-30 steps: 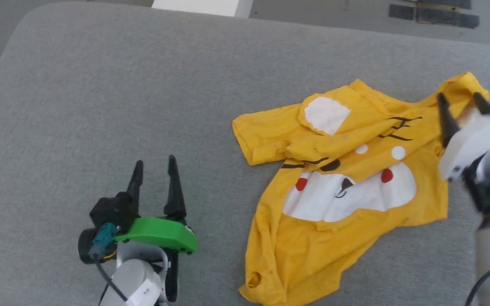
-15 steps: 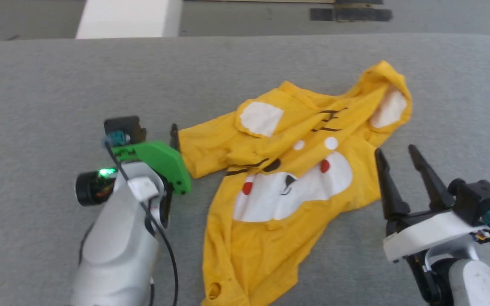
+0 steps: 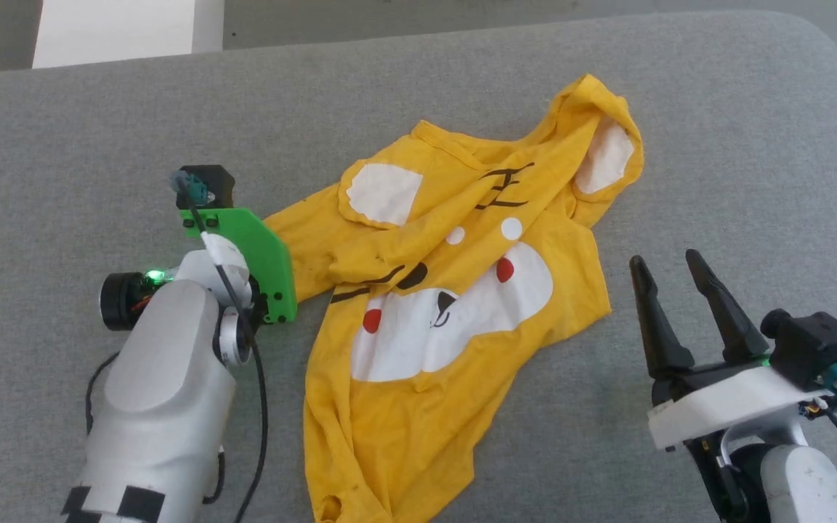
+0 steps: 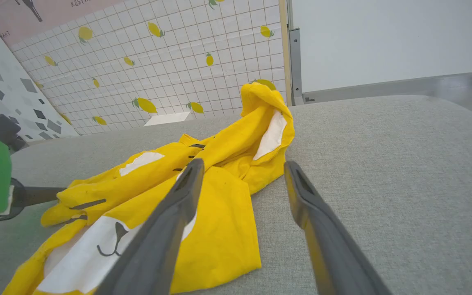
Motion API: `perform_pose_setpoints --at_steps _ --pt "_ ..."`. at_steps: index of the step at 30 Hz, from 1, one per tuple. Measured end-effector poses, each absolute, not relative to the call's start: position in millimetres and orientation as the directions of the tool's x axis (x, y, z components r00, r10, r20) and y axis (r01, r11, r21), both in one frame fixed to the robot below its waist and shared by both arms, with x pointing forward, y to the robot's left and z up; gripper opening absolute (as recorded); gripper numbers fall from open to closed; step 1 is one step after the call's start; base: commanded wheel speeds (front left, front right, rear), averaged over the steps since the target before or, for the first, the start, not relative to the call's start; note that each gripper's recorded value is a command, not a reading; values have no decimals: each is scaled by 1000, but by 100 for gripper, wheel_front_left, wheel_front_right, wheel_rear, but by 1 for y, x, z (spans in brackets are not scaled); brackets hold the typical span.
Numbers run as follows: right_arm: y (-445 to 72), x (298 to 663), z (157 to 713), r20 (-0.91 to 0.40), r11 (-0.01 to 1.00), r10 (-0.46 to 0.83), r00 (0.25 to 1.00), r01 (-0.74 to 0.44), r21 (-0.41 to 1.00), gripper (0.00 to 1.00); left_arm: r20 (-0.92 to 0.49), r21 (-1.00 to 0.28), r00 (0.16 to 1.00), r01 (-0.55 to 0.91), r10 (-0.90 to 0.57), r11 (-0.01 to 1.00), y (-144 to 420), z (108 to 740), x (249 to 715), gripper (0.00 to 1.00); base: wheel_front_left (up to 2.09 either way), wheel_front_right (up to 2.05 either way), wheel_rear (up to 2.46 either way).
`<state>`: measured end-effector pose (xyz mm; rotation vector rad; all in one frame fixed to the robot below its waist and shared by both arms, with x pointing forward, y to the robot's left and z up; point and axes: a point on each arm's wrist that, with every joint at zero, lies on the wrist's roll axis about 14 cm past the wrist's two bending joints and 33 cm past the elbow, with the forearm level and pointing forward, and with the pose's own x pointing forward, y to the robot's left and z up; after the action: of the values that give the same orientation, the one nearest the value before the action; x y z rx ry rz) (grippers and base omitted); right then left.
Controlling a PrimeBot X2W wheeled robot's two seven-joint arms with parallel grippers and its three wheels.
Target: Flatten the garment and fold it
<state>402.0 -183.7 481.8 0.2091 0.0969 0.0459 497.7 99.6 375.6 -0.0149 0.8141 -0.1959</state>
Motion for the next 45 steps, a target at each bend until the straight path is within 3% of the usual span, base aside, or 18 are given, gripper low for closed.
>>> perform_pose_setpoints --at_steps 5,10,17,22,30,36,41,44,45 --pt "-182 406 485 -77 975 62 995 -44 216 100 -621 -131 769 88 -151 987 120 387 492 0 0 0 0" --pt "-175 412 490 -63 973 81 995 -65 220 100 -554 -119 832 -108 24 987 188 393 468 0 0 0 0" --pt "-164 421 492 -74 972 118 990 -101 211 100 -559 -81 796 -332 233 940 271 391 406 0 0 0 0" --pt "-162 427 481 -138 979 128 982 -102 176 100 -573 -83 765 -413 295 907 292 385 372 0 0 0 0" --pt "-120 500 473 -239 973 227 944 -210 93 100 -559 -126 772 -439 302 889 288 383 364 0 0 0 0" --pt "-108 523 420 -501 970 239 832 -224 91 100 -555 -135 779 -430 291 893 284 381 370 0 0 0 0" --pt "-108 516 373 -733 968 195 651 -248 38 100 -555 -139 778 -434 292 890 284 378 371 0 0 0 0" --pt "-107 520 370 -781 961 170 601 -276 -3 100 -557 -138 775 -439 297 888 286 375 370 0 0 0 0" --pt "-107 521 369 -794 959 163 586 -282 -12 94 -560 -136 774 -439 297 888 286 374 369 0 0 0 0"
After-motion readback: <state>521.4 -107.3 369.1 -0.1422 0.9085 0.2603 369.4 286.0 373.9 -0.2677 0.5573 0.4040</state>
